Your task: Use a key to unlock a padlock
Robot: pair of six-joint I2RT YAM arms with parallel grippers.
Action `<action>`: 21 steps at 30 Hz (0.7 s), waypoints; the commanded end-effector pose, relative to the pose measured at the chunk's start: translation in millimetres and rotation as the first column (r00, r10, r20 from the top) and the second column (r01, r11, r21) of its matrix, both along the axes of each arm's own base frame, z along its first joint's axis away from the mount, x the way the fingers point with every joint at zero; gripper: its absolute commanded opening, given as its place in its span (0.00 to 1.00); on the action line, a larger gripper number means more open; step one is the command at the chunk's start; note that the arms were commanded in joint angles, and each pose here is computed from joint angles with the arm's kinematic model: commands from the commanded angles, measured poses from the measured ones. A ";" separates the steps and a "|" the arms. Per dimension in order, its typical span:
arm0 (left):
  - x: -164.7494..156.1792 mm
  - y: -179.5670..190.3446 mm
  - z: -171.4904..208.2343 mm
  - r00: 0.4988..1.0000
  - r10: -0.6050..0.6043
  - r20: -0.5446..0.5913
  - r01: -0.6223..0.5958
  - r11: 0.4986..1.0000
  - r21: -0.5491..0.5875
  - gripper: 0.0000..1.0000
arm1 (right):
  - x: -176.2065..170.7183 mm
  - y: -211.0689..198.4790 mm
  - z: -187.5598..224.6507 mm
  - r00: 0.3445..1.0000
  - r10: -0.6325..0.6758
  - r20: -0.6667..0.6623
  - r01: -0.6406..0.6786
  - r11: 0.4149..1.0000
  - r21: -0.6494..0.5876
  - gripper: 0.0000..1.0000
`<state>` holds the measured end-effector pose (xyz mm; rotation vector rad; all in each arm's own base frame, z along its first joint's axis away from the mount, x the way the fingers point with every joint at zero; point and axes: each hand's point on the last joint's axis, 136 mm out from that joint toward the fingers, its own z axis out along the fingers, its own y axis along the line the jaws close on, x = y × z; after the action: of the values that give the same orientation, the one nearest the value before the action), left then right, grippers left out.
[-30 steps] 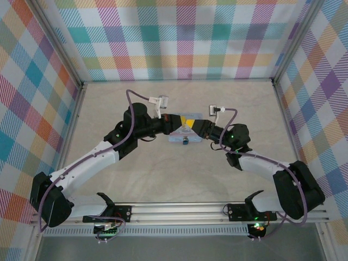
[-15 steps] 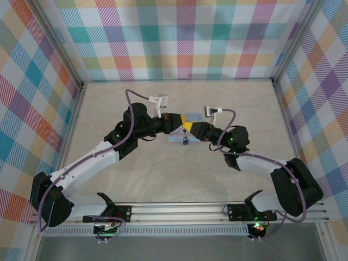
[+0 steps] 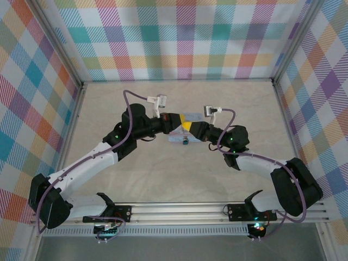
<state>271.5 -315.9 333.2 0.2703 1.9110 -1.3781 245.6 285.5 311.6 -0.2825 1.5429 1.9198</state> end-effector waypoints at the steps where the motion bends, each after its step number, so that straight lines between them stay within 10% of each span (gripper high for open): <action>1: -7.0 6.5 16.0 0.999 0.015 0.052 -0.014 1.000 -0.027 0.00 | -4.0 -2.1 15.1 0.997 -0.016 0.075 0.016 1.000 0.006 0.00; 3: -7.4 8.2 16.2 0.998 0.022 0.053 -0.021 0.999 -0.024 0.00 | -5.0 -2.7 17.1 0.996 -0.023 0.088 0.024 1.000 -0.008 0.00; 9: -7.2 15.8 15.5 0.997 0.053 0.051 -0.052 0.998 -0.019 0.45 | -10.5 -3.2 17.3 0.993 -0.023 0.118 0.031 0.997 -0.067 0.00; 21: -12.4 2.6 12.2 0.999 -0.037 0.033 0.038 0.999 -0.025 0.38 | -18.1 -4.6 15.1 0.992 -0.008 0.128 0.022 0.994 -0.110 0.00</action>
<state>262.1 -306.8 341.9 0.2669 1.8839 -1.3728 231.5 281.6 311.9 -0.3731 1.6125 1.7899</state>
